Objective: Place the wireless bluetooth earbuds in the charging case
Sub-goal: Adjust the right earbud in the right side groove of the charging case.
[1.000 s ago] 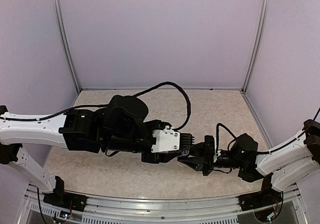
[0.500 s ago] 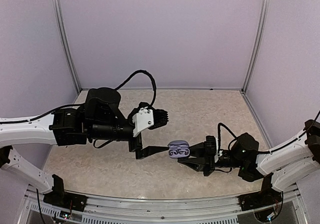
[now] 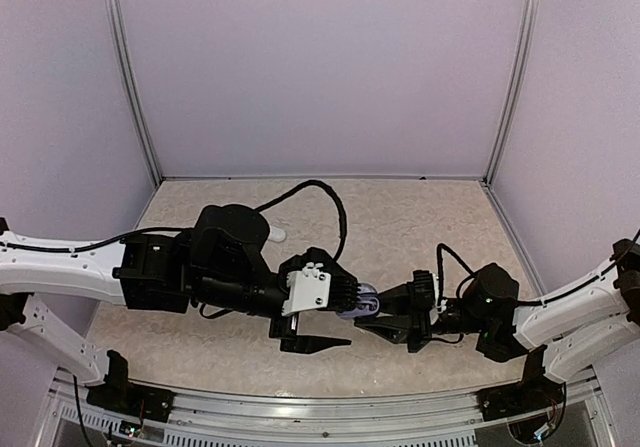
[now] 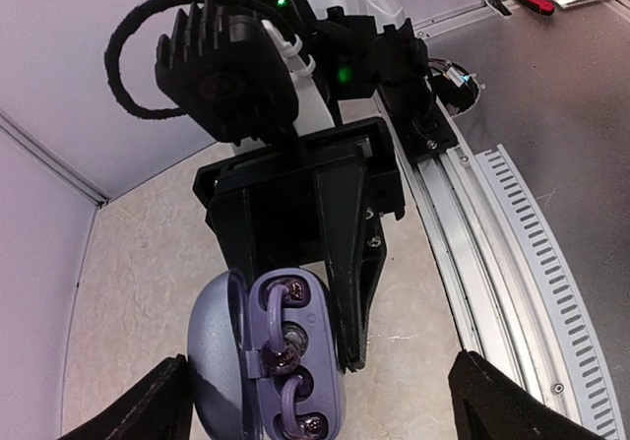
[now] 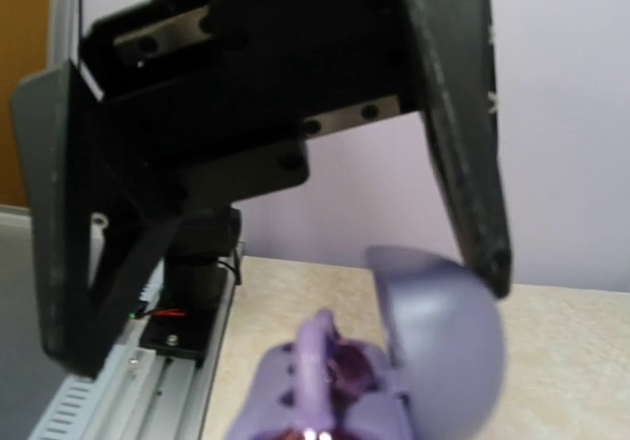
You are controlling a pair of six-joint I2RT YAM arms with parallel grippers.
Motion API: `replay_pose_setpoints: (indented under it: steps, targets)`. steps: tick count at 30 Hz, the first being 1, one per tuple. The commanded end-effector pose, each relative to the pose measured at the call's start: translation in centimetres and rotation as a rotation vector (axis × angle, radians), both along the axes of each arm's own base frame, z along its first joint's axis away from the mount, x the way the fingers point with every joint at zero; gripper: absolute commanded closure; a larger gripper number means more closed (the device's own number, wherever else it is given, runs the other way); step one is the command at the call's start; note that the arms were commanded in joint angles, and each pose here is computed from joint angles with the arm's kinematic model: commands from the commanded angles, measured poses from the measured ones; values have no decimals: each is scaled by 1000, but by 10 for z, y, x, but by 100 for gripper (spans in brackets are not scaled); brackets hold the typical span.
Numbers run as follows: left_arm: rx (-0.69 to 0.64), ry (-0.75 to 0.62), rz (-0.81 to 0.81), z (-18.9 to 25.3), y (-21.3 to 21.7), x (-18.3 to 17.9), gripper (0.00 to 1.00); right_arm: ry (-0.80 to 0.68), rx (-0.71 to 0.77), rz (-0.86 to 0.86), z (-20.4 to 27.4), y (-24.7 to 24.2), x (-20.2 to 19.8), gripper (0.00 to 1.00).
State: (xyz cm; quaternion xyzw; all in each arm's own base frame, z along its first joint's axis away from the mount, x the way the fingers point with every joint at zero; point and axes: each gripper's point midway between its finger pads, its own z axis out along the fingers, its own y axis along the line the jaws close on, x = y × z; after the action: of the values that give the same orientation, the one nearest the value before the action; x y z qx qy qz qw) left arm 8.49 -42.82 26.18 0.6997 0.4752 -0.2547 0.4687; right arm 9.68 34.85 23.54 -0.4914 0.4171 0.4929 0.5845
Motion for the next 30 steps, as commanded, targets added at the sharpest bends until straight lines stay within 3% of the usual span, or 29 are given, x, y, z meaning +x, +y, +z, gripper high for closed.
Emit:
replay_pose_setpoints:
  steps: [1,11,16,21,30]
  targets:
    - [40,-58,-55,-6,-4,-17,13,13,73,-8,23,-3,2,100]
    - [159,-134,-36,-42,-2,-19,22,42,119,2,36,-11,2,100]
    - [189,-234,-9,-54,-5,-16,30,128,148,22,45,-11,5,100]
    - [148,-253,-5,-47,-6,-18,38,166,155,34,47,-11,5,100]
    - [-90,-134,166,22,0,18,31,97,62,-11,26,-4,11,100]
